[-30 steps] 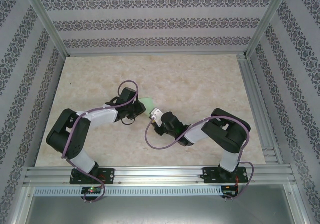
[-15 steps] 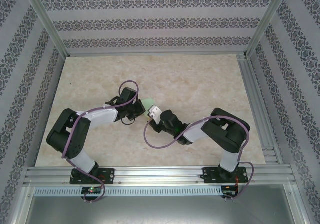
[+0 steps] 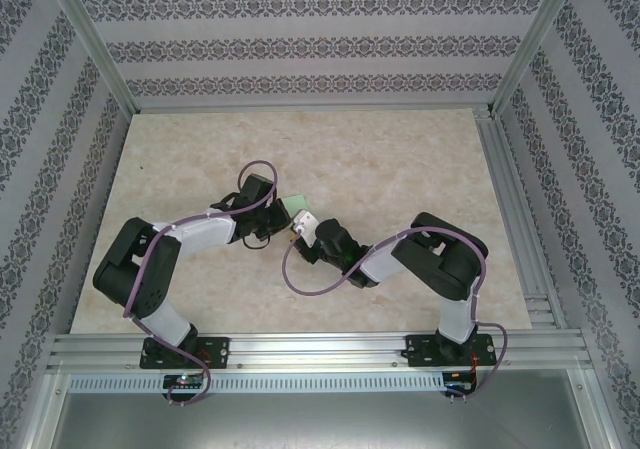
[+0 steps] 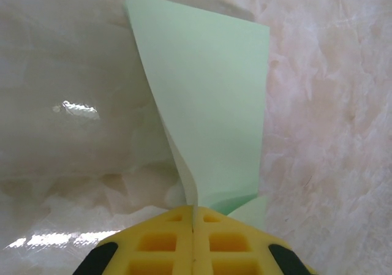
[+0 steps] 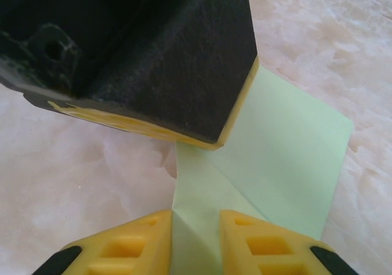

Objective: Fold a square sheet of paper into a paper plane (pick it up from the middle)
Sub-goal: Fold the wing for the fifth time at the center of the table.

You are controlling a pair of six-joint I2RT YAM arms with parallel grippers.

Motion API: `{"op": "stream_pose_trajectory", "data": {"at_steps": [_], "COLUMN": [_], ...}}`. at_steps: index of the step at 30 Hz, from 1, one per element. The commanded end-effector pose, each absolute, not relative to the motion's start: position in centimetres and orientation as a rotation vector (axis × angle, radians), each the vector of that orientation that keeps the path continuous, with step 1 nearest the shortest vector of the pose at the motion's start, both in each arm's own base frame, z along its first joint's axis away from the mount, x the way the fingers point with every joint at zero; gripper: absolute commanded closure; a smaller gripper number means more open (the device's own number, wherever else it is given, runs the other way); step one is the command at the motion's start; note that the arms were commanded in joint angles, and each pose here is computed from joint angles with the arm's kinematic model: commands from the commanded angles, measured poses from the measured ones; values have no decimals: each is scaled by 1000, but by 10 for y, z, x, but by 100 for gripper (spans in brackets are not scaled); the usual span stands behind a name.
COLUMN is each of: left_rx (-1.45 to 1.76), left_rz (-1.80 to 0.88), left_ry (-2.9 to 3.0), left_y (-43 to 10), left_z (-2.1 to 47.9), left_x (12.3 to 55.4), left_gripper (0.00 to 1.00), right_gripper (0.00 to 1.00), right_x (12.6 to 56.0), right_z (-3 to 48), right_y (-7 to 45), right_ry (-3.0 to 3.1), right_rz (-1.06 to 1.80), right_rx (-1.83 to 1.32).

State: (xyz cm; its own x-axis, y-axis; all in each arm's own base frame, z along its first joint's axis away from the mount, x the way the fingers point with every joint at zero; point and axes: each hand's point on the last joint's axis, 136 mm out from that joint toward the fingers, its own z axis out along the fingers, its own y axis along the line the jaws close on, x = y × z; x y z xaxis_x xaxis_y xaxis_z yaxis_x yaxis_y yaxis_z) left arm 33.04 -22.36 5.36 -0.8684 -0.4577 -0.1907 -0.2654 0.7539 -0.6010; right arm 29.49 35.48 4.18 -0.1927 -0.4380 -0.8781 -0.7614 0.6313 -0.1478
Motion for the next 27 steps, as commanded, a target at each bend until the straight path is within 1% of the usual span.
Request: {"op": "stream_pose_trajectory", "data": {"at_steps": [1, 4, 9, 14, 19, 22, 27], "left_rx": [-535, -534, -536, -560, -583, -566, -502], "left_rz": [-850, -850, -815, -769, -744, -737, -800], "left_ry": [2607, 2600, 2590, 2558, 2517, 2494, 2471], "left_y": [-225, -224, -218, -202, -184, -180, -188], "left_z": [70, 72, 75, 82, 91, 96, 100], "left_x": [334, 335, 338, 341, 342, 342, 343], "left_gripper": [92, 89, 79, 64, 47, 39, 33], "right_gripper": [78, 83, 87, 89, 92, 93, 96], "right_x": [300, 298, 299, 300, 303, 307, 316], "right_z": [50, 50, 54, 61, 69, 73, 75], "right_y": [361, 360, 356, 350, 343, 338, 328], "right_ry": [1797, 1808, 1827, 1855, 1899, 1926, 1979], "right_rz": [423, 442, 497, 599, 752, 850, 973], "right_rx": [-936, -924, -879, -801, -677, -590, -442]}}
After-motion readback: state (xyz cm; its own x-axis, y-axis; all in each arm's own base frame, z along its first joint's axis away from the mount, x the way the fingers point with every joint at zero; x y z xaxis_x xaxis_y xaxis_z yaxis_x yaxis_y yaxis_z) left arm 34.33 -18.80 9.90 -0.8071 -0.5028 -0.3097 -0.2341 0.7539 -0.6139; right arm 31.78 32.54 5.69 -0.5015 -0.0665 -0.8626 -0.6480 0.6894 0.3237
